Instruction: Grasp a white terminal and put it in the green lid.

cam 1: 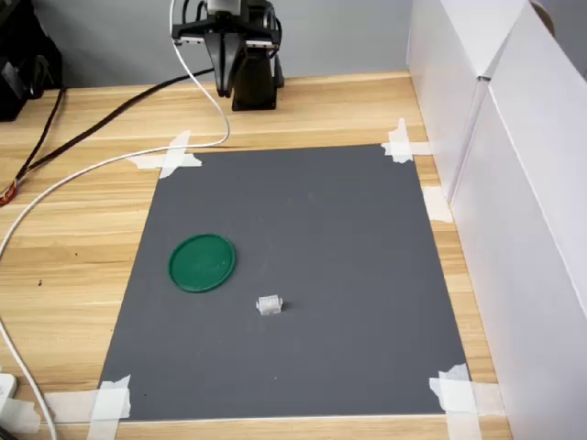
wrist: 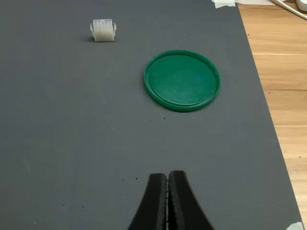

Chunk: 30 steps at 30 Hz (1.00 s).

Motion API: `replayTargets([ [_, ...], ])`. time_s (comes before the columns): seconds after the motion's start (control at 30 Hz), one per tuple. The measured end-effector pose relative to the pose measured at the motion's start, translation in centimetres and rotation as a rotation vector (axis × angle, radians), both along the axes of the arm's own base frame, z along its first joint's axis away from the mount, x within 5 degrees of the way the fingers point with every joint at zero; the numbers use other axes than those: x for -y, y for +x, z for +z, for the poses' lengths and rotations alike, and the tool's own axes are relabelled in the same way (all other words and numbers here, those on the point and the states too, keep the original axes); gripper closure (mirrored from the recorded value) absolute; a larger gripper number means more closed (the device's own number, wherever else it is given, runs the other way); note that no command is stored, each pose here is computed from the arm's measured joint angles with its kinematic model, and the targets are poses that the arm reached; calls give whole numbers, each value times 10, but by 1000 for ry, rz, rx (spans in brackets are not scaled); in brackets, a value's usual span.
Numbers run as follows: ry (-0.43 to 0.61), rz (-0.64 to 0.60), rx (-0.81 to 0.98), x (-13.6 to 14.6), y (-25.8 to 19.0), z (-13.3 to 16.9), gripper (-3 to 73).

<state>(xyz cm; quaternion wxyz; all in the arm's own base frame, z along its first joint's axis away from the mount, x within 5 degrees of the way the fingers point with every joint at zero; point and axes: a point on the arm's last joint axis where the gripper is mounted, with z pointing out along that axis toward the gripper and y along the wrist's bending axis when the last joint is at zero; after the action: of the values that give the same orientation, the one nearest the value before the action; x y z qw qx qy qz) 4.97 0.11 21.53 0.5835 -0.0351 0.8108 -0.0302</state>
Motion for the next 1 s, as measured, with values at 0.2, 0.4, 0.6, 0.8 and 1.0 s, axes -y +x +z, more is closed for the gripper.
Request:
replayTargets([
  [0.2, 0, 0, 0, 0, 0, 0, 710],
  [0.4, 0, 0, 0, 0, 0, 0, 710],
  [0.6, 0, 0, -8, 0, 1, 0, 710],
  [0.8, 5, 2, -102, 0, 11, 13, 710],
  [1.0, 8, 3, -166, 1, 31, 37, 710],
])
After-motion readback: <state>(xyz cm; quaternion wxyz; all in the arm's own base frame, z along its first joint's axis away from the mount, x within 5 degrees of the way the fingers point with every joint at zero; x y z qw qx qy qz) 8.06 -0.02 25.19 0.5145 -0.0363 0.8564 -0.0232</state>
